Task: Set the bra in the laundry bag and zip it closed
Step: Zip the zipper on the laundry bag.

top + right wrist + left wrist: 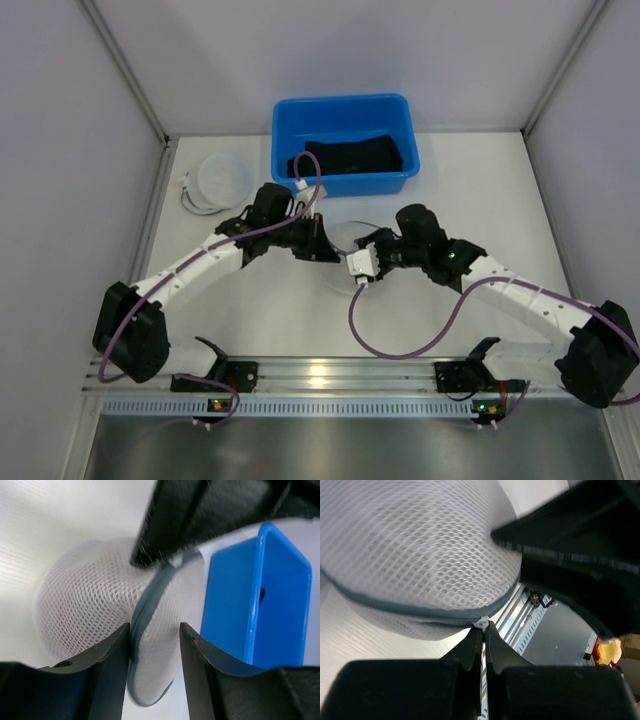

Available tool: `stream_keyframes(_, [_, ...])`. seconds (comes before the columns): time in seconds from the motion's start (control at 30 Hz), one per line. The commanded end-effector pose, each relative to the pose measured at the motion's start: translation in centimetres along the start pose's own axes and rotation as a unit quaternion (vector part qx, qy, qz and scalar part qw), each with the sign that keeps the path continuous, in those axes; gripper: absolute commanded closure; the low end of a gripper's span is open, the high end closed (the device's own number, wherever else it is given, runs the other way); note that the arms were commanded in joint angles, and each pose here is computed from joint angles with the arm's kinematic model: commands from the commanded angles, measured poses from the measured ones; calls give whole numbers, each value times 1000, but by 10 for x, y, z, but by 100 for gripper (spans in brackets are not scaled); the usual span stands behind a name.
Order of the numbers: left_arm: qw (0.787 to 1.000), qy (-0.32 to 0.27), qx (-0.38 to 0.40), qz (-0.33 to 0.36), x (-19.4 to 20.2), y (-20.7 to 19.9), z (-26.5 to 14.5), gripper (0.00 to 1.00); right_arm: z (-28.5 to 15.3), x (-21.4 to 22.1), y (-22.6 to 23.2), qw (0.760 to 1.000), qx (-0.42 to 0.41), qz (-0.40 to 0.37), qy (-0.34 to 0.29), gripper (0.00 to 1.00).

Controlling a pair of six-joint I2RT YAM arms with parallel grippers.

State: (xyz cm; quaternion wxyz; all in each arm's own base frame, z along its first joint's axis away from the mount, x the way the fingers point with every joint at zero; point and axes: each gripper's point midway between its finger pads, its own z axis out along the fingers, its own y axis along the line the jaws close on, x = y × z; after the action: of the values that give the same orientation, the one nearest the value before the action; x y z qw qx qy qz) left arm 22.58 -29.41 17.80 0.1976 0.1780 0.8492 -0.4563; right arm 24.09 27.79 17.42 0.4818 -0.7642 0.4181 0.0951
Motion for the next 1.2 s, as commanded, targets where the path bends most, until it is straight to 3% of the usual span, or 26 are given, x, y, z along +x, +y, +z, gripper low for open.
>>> stream_keyframes(0.0, [999, -28, 21, 8, -3, -13, -12, 100, -16, 11, -21, 999, 31, -35, 12, 54])
stream_keyframes(0.1, [999, -27, 22, 7, 0, -12, -11, 100, -28, 26, -35, 998, 45, -24, 32, 49])
stream_keyframes(0.23, [999, -28, 30, 11, -4, -15, -8, 100, -36, 4, -39, 999, 33, 13, 2, 38])
stream_keyframes(0.4, [999, -23, 38, 13, -7, -17, 0, 100, -28, -43, -17, 998, 7, 0, -58, 36])
stream_keyframes(0.6, [999, -29, 44, -5, -7, -21, 5, 100, 0, -47, -11, 998, -7, 32, -50, 42])
stream_keyframes(0.8, [998, -26, 50, -2, -6, -25, 5, 100, 18, -35, -20, 999, 6, 39, -18, 64])
stream_keyframes(0.83, [998, -27, 51, 0, -6, -25, 5, 100, 19, -32, -22, 999, 12, 38, -10, 75])
stream_keyframes(0.97, [998, -31, 54, 15, -5, -28, -1, 100, 17, -24, -22, 999, 24, 30, 3, 99])
stream_keyframes(1.17, [999, -34, 20, -13, 2, 4, -15, 100, 1, 0, -18, 999, 40, 0, 11, 100])
